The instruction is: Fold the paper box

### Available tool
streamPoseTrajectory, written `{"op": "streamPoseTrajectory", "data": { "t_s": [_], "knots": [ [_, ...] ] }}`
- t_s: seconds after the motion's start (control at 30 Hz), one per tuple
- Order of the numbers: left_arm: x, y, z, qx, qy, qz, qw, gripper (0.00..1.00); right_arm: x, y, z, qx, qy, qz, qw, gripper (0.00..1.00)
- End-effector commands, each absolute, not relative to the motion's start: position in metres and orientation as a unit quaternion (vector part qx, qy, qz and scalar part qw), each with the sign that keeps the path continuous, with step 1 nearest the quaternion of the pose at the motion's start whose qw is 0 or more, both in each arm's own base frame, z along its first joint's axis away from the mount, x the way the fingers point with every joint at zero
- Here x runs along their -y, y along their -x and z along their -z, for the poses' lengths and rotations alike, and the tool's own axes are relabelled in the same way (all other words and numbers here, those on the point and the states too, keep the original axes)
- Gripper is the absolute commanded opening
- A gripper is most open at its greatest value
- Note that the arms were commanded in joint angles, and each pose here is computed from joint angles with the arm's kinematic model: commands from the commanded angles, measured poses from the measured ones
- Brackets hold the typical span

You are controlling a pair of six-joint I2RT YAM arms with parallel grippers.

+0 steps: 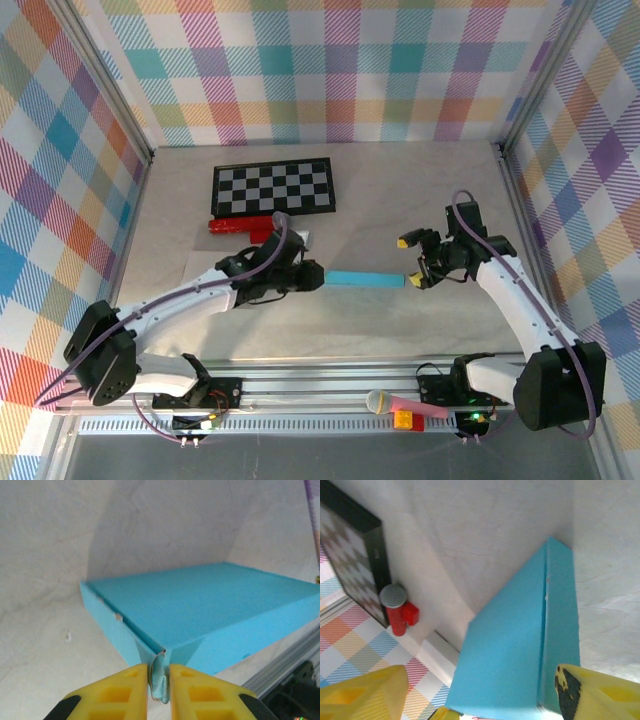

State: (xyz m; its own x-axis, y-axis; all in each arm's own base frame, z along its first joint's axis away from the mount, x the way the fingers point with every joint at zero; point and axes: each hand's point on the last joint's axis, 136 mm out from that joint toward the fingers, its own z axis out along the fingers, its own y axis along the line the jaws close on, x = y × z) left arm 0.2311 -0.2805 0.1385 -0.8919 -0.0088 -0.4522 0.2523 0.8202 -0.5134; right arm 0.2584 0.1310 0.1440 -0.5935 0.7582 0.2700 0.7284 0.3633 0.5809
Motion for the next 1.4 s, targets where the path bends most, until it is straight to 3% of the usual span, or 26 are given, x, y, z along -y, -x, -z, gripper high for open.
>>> {"op": "streamPoseTrajectory", "data": {
  "t_s": [0.0,0.3,0.4,0.6,0.63,0.67,0.7,0.73,0.87,0.97,1.03,1.1,1.2,1.37],
  "knots": [
    [0.267,-0.214,-0.11,-0.94,-0.084,0.245,0.222,0.18,-0.141,-0.243,-0.131,-0.822,-0.439,-0.361,-0.017,0.78],
    [0.278,-0.2,-0.059,-0.945,-0.053,0.259,0.19,0.2,-0.142,-0.221,-0.08,-0.848,-0.394,-0.352,-0.038,0.67],
    [0.28,-0.205,-0.07,-0.943,-0.045,0.262,0.201,0.23,-0.131,-0.22,-0.084,-0.882,-0.353,-0.312,-0.011,0.67],
    [0.268,-0.226,-0.128,-0.928,-0.011,0.277,0.25,0.41,-0.125,-0.22,-0.094,-0.915,-0.277,-0.291,0.03,0.67],
    [0.261,-0.232,-0.138,-0.924,0.004,0.28,0.261,0.47,-0.123,-0.224,-0.099,-0.919,-0.267,-0.288,0.04,0.68],
    [0.249,-0.239,-0.148,-0.922,0.023,0.277,0.271,0.57,-0.12,-0.229,-0.105,-0.924,-0.255,-0.28,0.058,0.83],
    [0.236,-0.246,-0.159,-0.918,0.041,0.275,0.284,0.92,-0.118,-0.238,-0.115,-0.927,-0.239,-0.277,0.084,0.99],
    [0.225,-0.253,-0.169,-0.912,0.055,0.276,0.297,1.0,-0.114,-0.245,-0.123,-0.931,-0.226,-0.266,0.108,0.99],
    [0.172,-0.281,-0.207,-0.891,0.102,0.27,0.35,1.0,-0.082,-0.276,-0.173,-0.926,-0.184,-0.199,0.264,0.99],
    [0.134,-0.291,-0.228,-0.881,0.109,0.222,0.404,1.0,-0.038,-0.292,-0.195,-0.903,-0.223,-0.102,0.352,0.99],
    [0.113,-0.293,-0.238,-0.881,0.087,0.159,0.436,1.0,-0.015,-0.3,-0.198,-0.893,-0.217,-0.032,0.393,0.99],
    [0.058,-0.291,-0.239,-0.872,0.166,0.031,0.459,1.0,-0.011,-0.316,-0.195,-0.887,-0.138,0.009,0.44,0.99],
    [0.014,-0.283,-0.245,-0.843,0.186,-0.09,0.497,1.0,-0.013,-0.33,-0.183,-0.871,-0.063,0.038,0.486,0.99],
    [-0.004,-0.288,-0.228,-0.809,0.136,-0.152,0.552,1.0,-0.023,-0.344,-0.138,-0.878,-0.03,0.029,0.477,0.99]
  ]
}}
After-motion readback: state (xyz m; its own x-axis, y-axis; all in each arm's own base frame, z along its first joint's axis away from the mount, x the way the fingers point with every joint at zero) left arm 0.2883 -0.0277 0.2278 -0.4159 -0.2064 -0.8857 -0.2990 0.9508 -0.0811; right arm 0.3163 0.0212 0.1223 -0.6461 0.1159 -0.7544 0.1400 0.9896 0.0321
